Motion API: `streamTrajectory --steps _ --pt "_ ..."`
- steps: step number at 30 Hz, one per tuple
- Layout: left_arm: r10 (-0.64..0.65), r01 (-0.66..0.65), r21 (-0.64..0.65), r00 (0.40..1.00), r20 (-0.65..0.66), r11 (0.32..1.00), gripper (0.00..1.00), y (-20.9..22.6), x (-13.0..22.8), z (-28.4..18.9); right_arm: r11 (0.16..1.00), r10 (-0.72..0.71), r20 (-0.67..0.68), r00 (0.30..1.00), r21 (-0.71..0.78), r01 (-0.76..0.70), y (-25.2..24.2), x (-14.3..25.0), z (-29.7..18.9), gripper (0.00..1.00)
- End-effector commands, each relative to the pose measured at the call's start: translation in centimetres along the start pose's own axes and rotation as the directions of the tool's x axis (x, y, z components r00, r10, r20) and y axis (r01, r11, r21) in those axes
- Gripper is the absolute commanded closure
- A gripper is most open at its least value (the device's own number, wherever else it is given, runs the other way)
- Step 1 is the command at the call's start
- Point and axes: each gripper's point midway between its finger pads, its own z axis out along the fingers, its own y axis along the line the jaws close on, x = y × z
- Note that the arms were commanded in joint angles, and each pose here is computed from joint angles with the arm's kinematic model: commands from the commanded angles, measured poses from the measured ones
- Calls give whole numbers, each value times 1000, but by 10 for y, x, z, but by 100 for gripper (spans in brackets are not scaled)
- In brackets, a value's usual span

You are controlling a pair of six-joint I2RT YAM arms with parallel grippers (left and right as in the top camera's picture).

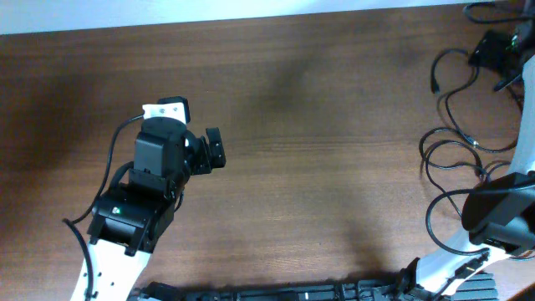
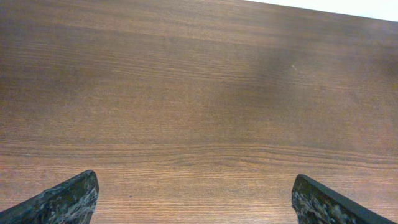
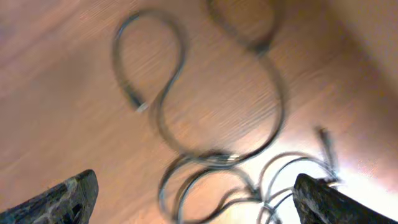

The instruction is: Untangle cables

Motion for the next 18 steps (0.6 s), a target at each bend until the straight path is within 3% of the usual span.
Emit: streamTrajectory --steps 1,4,8,12,18 --pt "-2 2 -8 1000 12 1000 1 2 -3 -2 931 -158 -15 987 -336 144 56 17 -29 1" --pt "-2 2 -8 1000 12 1000 1 2 -3 -2 831 -296 51 954 -479 283 91 37 -71 1" --pt "-2 2 -8 1000 12 1000 1 2 -3 -2 759 -379 142 914 -518 395 122 66 -132 1" --pt "-2 2 -8 1000 12 1000 1 2 -3 -2 646 -464 218 858 -580 497 154 119 -200 1" --pt "-2 2 -8 1000 12 1000 1 2 -3 -2 523 -561 272 782 -615 589 188 156 -224 1"
